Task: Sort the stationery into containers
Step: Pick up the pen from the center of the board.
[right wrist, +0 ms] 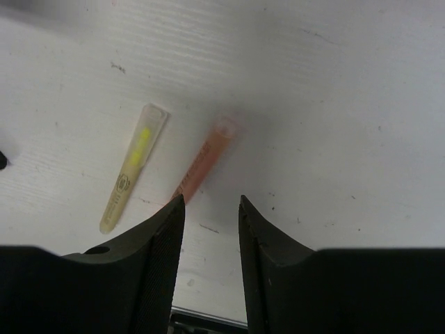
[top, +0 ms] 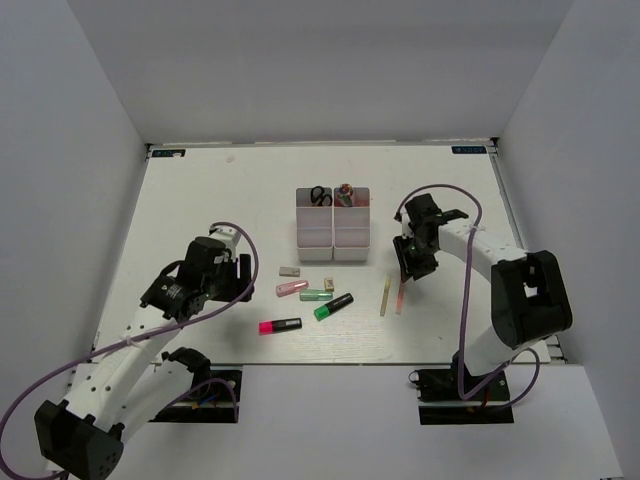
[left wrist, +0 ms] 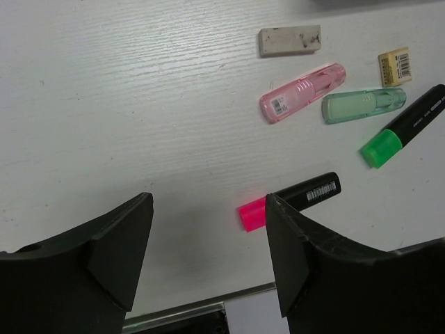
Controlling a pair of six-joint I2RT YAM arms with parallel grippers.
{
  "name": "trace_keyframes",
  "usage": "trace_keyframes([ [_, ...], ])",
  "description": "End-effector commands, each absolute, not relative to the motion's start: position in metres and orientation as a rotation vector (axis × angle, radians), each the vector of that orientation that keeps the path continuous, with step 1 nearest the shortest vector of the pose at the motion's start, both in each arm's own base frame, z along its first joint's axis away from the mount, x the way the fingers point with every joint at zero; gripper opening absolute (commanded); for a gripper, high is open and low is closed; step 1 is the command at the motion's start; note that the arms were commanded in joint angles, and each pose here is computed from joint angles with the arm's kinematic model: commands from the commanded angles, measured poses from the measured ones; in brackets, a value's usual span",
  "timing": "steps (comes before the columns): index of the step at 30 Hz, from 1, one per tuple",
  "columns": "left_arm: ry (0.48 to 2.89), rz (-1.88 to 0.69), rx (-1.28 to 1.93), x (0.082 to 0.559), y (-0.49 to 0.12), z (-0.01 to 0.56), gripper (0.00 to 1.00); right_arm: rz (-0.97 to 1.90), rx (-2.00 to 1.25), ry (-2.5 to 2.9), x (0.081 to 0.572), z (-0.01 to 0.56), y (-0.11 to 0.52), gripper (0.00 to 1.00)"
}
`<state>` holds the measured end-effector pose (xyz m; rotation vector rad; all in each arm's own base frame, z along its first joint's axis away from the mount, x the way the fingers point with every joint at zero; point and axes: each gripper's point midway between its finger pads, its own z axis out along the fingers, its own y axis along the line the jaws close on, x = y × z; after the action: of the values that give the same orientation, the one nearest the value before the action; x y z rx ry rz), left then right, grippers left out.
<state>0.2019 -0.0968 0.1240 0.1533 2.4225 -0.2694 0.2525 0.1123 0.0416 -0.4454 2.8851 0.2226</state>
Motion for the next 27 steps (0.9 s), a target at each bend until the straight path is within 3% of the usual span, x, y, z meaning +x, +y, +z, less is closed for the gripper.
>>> trace_keyframes([
  [1, 2.379, -0.275, 0.145, 0.207, -0.097, 0.129, 0.76, 0.147, -0.335, 2.847, 0.270, 0.042, 0.116, 0.41],
  [14, 2.365, -0.294, 0.149, 0.205, -0.098, 0.128, 0.76, 0.091, -0.197, 2.887, 0.272, 0.021, 0.119, 0.37],
  [27, 2.357, -0.290, 0.152, 0.205, -0.098, 0.129, 0.76, 0.041, -0.072, 2.987, 0.258, 0.000, 0.114, 0.26],
])
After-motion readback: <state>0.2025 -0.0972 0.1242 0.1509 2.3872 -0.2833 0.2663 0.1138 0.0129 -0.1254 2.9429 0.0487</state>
